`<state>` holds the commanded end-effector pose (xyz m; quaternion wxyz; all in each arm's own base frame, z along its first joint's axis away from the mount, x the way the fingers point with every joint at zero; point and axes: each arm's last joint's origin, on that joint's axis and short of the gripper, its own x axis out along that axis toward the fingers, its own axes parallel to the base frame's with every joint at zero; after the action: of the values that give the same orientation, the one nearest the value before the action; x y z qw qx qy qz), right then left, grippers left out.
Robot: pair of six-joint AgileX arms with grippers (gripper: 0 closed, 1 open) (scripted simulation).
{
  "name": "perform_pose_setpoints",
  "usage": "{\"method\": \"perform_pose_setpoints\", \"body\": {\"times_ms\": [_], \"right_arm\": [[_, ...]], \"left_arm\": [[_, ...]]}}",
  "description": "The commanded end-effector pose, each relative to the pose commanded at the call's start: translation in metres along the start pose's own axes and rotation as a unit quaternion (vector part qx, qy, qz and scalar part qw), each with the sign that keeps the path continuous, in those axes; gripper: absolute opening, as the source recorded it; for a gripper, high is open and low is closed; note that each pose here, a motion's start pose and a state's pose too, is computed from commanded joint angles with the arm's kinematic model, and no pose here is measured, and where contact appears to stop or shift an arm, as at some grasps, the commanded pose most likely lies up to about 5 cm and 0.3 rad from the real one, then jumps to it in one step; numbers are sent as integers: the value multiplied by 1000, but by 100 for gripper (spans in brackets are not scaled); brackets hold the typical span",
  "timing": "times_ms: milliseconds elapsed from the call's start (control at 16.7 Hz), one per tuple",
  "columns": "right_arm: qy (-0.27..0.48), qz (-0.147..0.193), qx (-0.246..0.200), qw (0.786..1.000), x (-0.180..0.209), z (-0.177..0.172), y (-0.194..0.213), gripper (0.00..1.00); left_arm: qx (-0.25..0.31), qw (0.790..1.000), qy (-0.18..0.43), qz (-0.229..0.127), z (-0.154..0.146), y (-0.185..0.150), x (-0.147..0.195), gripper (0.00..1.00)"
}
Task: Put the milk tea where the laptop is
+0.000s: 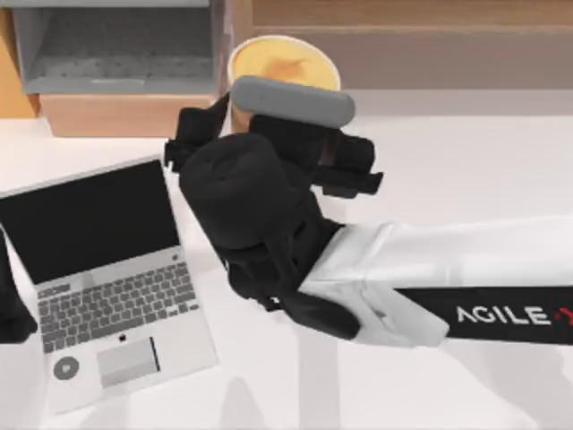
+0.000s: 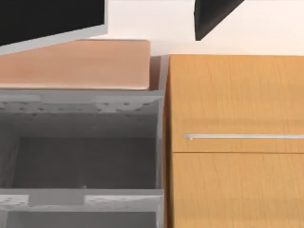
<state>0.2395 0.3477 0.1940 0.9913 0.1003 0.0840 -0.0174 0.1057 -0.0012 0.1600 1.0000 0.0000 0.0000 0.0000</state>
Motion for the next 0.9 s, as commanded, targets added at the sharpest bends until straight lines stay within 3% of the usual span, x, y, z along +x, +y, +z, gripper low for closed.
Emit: {"method": "perform_pose_setpoints", "body": {"times_ms": [420,900], "right_arm": [[19,-1,-87,996,-82,-66,10,0],[20,-1,-101,995,-90,-74,8,0]], "left_arm": [[0,1000,0,0,0,0,0,100],[0,1000,0,0,0,0,0,100]]}}
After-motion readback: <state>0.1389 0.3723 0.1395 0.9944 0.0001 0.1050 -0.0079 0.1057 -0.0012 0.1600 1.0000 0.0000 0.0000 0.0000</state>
